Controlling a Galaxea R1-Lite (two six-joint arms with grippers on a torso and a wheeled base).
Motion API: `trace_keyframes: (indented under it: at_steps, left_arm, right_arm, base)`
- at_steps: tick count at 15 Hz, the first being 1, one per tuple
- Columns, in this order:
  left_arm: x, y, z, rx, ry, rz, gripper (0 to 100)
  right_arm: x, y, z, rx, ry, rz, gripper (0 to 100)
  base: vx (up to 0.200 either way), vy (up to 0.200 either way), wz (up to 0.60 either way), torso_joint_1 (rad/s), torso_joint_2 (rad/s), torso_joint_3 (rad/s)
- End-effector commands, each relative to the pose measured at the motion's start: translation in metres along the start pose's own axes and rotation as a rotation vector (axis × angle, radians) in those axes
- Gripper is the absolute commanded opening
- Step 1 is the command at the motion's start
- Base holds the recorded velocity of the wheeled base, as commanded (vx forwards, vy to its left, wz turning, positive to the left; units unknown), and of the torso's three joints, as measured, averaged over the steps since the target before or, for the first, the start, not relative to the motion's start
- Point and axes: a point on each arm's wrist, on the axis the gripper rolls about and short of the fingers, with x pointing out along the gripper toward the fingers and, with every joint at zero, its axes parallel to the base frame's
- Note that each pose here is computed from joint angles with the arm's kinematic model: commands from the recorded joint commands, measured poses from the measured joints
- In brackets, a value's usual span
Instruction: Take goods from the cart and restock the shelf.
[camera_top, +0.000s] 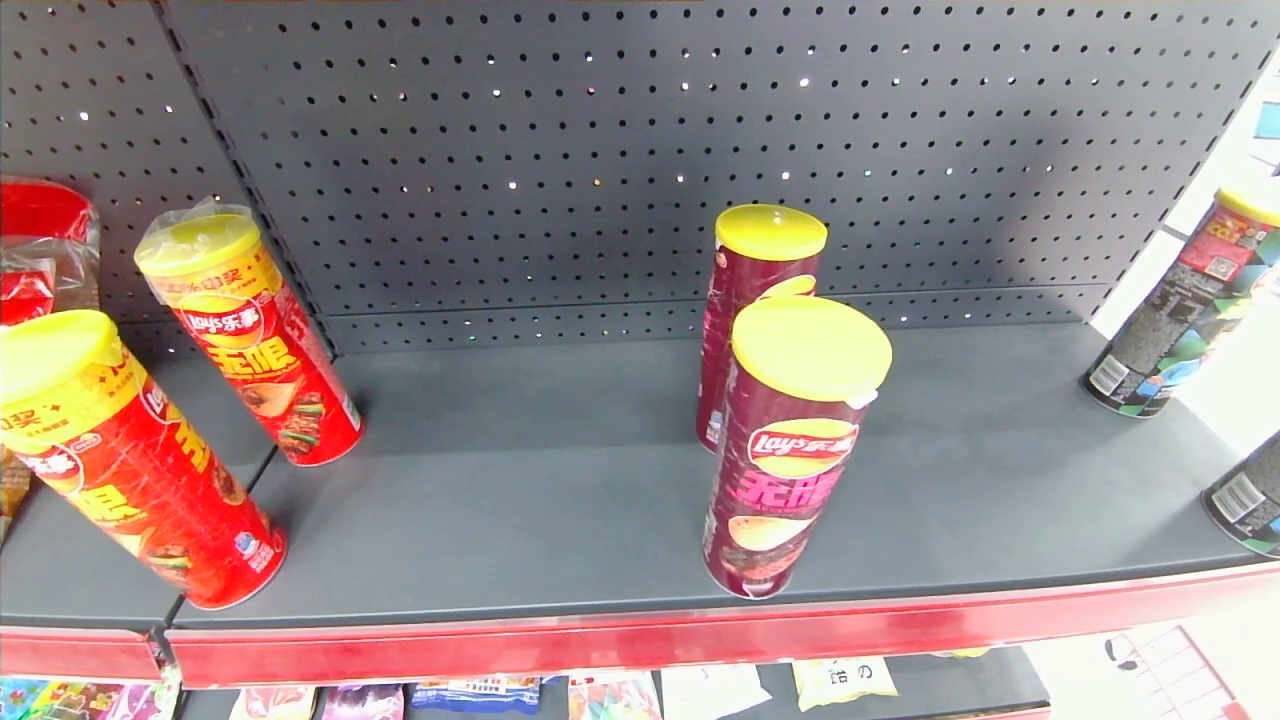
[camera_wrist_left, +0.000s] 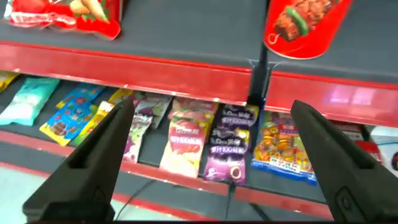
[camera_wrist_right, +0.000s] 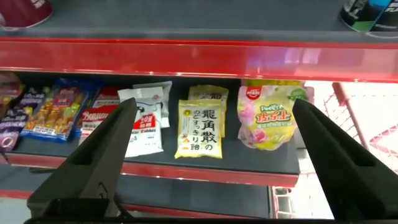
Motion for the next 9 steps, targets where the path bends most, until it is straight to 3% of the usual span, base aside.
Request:
trace_keyframes:
  at_steps: [1, 2, 3, 4, 5, 9]
  left_arm:
    - [-0.008, 0.0018, -0.0026, -0.026, -0.106, -0.094, 100]
    - [-0.0089, 0.0002, -0.0029, -0.045, -0.119, -0.207, 100]
    - [-0.009, -0.0016, -0.0054, -0.049, -0.095, -0.272, 100]
    - [-0.0098, -0.0036, -0.0073, -0.016, -0.081, -0.363, 100]
    - [-0.0093, -0.0039, -0.0077, 0.005, -0.075, -0.379, 100]
    - [-0.0134, -0.0034, -0.0093, -0.01, -0.132, -0.334, 100]
  right_arm:
    - [0.0002, -0.0002, -0.0002, 0.0, 0.004, -0.008, 100]
    - [0.0002, -0.0002, -0.0002, 0.0, 0.004, -0.008, 100]
    - [0.0002, -0.0001, -0.0002, 0.0, 0.004, -0.005, 100]
    - [0.0002, 0.0001, -0.0003, 0.001, 0.004, 0.004, 100]
    - [0.0002, 0.0005, -0.0003, -0.003, 0.004, 0.027, 100]
    - [0.0001, 0.0011, -0.0003, -0.016, 0.002, 0.057, 100]
  base:
    - [0.0, 0.0, 0.0, 0.0, 0.0, 0.0]
    - [0.0, 0.0, 0.0, 0.0, 0.0, 0.0]
    - [0.0, 0.0, 0.0, 0.0, 0.0, 0.0]
    - [0.0, 0.0, 0.0, 0.0, 0.0, 0.0]
    - [0.0, 0.0, 0.0, 0.0, 0.0, 0.0]
    - [0.0, 0.0, 0.0, 0.0, 0.0, 0.0]
